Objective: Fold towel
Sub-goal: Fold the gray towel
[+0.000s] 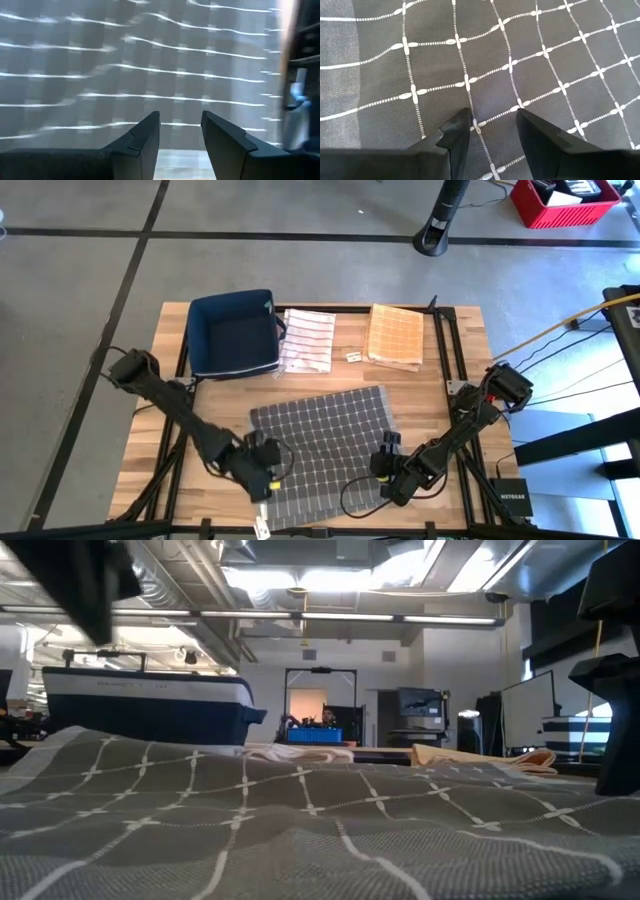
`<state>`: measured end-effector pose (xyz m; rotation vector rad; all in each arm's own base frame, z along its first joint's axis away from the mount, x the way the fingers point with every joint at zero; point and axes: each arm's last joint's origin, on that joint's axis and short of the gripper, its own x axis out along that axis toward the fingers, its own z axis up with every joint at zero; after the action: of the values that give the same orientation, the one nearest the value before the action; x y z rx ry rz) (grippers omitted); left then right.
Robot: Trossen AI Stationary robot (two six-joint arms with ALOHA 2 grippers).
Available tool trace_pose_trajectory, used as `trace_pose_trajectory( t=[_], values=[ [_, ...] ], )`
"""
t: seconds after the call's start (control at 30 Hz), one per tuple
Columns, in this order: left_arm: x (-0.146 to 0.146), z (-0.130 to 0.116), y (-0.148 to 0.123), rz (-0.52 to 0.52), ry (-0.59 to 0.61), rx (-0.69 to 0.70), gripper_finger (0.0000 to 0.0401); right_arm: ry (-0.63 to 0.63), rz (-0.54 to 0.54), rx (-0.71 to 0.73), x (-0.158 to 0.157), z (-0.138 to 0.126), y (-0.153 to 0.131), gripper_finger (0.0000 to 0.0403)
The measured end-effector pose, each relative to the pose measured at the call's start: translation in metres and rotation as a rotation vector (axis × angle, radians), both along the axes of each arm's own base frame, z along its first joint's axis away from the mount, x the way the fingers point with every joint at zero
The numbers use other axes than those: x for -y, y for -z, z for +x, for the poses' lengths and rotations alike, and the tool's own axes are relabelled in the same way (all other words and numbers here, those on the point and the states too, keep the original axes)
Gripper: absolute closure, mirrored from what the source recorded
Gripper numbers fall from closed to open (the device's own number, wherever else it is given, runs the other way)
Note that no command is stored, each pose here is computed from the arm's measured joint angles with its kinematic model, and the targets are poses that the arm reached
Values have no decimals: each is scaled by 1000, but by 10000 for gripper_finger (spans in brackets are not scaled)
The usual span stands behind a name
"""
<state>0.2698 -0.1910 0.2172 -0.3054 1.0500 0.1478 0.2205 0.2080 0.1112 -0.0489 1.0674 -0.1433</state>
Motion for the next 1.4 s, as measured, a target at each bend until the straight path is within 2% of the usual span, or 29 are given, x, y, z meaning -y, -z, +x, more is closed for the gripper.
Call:
trace_pose_trajectory(
  t=[0.17,0.27,0.37,0.47,0.7,0.77,0.87,1.03,1.17,1.27,1.4],
  values=[
    [36,-5,32,-50,-23,-5,262,-37,4,-20,-5,4,-18,237],
    [52,-5,53,-82,-21,-22,262,-68,11,46,-8,8,-40,237],
    [56,-5,76,-66,-25,-96,262,-96,-59,65,-3,10,-43,237],
    [56,-5,84,-90,-38,-182,262,-80,-125,23,11,15,-41,237],
    [51,-10,84,-100,2,-282,262,51,-236,-47,62,34,-32,237],
    [49,-8,84,-105,6,-288,262,83,-237,-72,80,40,-26,237],
    [48,-7,84,-118,12,-303,262,122,-181,-144,109,43,-14,237],
    [51,-9,85,-146,5,-328,262,287,-167,-213,149,36,-1,237],
    [51,-10,85,-156,1,-339,262,362,-142,-210,159,38,-1,237],
    [48,-6,80,-167,15,-344,262,343,-138,-206,157,43,-11,237],
    [40,-4,60,-146,15,-319,262,281,-76,-216,152,45,-39,237]
  ],
)
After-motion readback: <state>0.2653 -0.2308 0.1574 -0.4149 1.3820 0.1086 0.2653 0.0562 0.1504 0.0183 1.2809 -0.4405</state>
